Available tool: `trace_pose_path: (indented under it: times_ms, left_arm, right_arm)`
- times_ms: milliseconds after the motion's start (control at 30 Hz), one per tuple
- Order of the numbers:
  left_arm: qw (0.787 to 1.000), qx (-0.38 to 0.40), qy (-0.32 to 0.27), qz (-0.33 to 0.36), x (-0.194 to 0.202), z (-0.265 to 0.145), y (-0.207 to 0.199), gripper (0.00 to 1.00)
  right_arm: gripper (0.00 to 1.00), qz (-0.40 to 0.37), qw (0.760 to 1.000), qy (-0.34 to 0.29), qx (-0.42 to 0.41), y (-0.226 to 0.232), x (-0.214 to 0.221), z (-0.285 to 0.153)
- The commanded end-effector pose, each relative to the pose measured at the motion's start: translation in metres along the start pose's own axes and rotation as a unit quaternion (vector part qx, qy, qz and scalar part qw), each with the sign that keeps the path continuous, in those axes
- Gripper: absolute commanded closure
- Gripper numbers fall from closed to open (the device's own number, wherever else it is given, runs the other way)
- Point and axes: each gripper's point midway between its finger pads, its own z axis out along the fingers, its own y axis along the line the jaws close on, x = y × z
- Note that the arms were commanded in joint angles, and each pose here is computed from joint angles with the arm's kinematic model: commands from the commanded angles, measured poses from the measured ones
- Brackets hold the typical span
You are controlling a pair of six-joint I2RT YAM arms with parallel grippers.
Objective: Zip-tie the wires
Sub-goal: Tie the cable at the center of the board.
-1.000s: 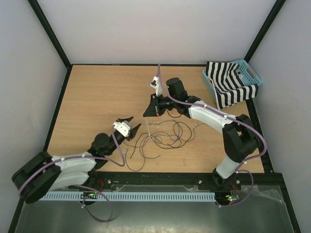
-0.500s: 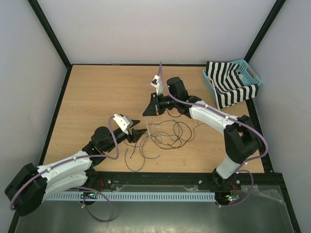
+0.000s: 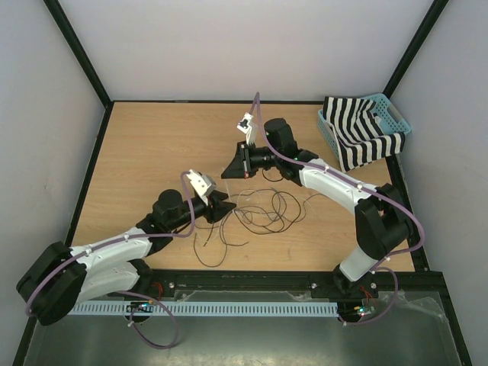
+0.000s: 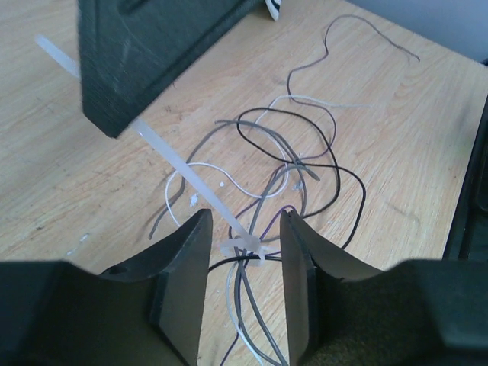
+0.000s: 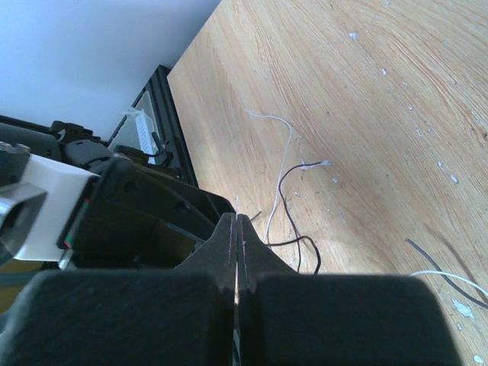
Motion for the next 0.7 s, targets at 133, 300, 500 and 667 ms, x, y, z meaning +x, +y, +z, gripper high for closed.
trace_pose_path:
  times_ms: [133,300,500,667]
  left_arm:
    - [1.000,0.017,-0.017,-0.002,-0.009,0.006,-0.003,0.74]
    - [1.000,0.023,-0.016,-0.005,-0.006,0.004,-0.003,0.88]
    - [0.999,0.029,-0.007,-0.011,0.001,0.004,-0.005,0.89]
    - [0.999,0.035,0.004,-0.018,0.011,0.004,-0.007,0.89]
  right_arm:
    - [1.00,-0.016,0.999,-0.020,-0.027,0.020,-0.016,-0.006]
    - [1.00,-0.021,0.999,-0.024,-0.021,0.018,-0.020,-0.004]
    - [1.00,-0.024,0.999,-0.026,-0.021,0.019,-0.029,-0.002]
    - [1.00,-0.030,0.999,-0.037,-0.020,0.024,-0.041,-0.002]
